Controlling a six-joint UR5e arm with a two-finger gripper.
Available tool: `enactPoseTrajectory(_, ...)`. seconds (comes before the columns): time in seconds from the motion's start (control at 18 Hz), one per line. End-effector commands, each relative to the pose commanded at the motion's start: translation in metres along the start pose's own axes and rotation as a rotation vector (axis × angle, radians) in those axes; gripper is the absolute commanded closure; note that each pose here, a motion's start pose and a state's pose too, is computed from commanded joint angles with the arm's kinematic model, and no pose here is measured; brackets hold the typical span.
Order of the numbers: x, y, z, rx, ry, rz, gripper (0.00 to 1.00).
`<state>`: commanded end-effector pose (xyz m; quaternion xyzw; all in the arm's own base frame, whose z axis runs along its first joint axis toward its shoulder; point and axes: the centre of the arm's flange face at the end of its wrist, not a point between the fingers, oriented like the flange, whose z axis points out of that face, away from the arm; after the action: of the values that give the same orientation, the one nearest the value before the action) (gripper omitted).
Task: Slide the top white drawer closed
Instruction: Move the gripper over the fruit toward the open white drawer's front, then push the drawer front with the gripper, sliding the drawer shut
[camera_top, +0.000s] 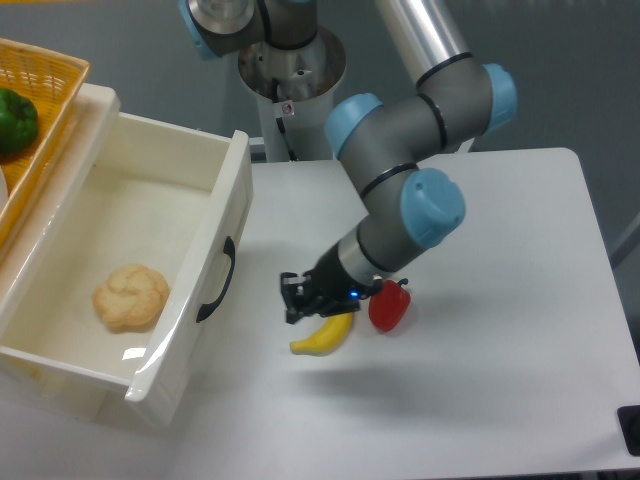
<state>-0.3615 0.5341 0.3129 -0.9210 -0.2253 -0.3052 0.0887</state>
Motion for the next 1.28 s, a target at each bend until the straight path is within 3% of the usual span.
enactPoseTrajectory(0.39, 0.025, 0.006, -0.003, 0.016, 0.067, 0.002, 1.00)
enactPoseTrajectory(1.28, 0.046, 0.010, 0.008, 0.001, 0.079, 0.022, 1.00)
